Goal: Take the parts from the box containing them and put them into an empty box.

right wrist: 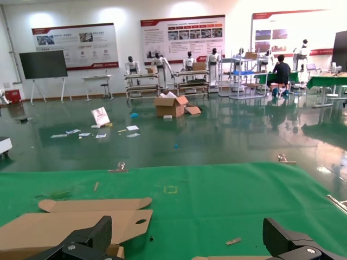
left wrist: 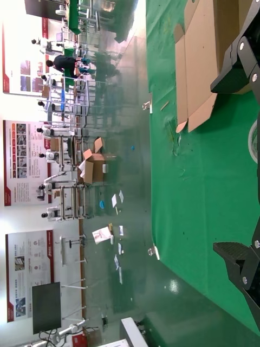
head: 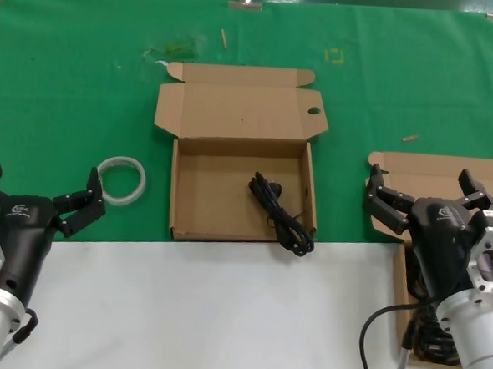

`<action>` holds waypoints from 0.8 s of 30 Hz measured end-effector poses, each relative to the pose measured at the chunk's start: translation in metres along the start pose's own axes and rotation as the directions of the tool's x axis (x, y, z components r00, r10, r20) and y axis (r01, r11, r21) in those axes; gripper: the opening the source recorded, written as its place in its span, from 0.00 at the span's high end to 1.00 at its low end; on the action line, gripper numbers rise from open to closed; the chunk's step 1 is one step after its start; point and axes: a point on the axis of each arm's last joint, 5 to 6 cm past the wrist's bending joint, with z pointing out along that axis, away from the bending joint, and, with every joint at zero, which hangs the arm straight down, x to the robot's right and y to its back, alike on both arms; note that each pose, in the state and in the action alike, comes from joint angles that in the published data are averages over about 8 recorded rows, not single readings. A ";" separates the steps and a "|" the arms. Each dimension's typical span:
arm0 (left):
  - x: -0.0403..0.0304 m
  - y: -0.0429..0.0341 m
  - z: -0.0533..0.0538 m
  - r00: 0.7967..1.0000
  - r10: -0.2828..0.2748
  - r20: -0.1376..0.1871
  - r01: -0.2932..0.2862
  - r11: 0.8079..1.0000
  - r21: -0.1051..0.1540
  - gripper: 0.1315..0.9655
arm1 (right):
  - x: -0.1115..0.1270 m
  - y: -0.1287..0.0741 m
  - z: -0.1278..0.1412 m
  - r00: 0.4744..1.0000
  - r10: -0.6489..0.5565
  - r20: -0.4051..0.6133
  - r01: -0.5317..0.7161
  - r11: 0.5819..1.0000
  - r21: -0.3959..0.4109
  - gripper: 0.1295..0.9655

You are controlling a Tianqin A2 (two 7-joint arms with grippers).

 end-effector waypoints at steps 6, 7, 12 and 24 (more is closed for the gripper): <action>0.0000 0.0000 0.000 1.000 0.000 0.000 0.000 1.000 0.000 0.00 | 0.000 0.000 0.000 1.000 0.000 0.000 0.000 1.000 0.000 0.00; 0.0000 0.0000 0.000 1.000 0.000 0.000 0.000 1.000 0.000 0.00 | 0.000 0.000 0.000 1.000 0.000 0.000 0.000 1.000 0.000 0.00; 0.0000 0.0000 0.000 1.000 0.000 0.000 0.000 1.000 0.000 0.00 | 0.000 0.000 0.000 1.000 0.000 0.000 0.000 1.000 0.000 0.00; 0.0000 0.0000 0.000 1.000 0.000 0.000 0.000 1.000 0.000 0.00 | 0.000 0.000 0.000 1.000 0.000 0.000 0.000 1.000 0.000 0.00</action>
